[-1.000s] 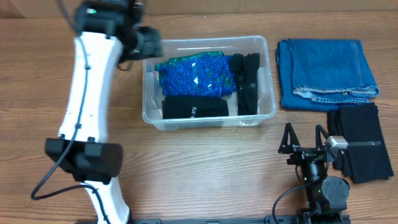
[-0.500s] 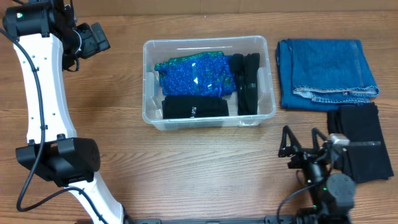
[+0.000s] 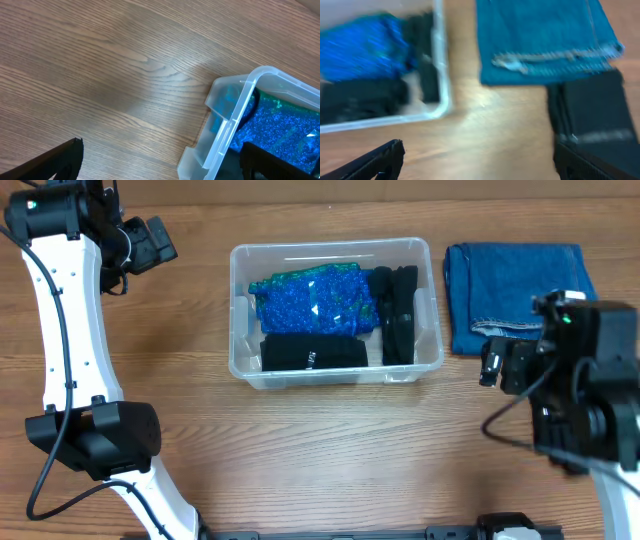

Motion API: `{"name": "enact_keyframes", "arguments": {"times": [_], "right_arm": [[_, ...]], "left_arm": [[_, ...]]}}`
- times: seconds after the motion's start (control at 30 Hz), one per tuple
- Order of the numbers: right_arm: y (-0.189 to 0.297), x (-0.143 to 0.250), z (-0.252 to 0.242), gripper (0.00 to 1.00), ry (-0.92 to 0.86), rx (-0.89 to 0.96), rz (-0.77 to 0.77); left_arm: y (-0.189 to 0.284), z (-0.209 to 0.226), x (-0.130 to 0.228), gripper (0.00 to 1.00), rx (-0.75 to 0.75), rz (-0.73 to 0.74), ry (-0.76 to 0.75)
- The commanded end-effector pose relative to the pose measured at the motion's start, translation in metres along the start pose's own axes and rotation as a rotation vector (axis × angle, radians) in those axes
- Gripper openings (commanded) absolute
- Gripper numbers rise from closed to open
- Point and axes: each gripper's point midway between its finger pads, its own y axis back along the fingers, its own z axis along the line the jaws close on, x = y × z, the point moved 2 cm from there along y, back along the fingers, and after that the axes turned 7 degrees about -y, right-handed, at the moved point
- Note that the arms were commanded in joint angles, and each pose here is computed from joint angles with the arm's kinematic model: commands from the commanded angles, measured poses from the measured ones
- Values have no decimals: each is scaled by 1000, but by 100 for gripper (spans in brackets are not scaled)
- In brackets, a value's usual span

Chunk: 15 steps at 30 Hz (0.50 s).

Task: Pack container
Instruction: 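Grasp the black garment on the right with the right gripper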

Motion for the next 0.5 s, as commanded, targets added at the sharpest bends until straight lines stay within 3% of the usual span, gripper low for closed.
{"name": "enact_keyframes", "arguments": {"times": [0.0,0.23,0.47], "right_arm": [[-33,-3,-34,100,-61,232,116],[-127,28,-91,100,-234,415,528],[-172,37,-139,100,-257,442,626]], "left_arm": [[5,0,-4,100,3,-23,-8],[5,0,-4,100,3,-24,-7],[5,0,-4,100,3,-23,-7]]}}
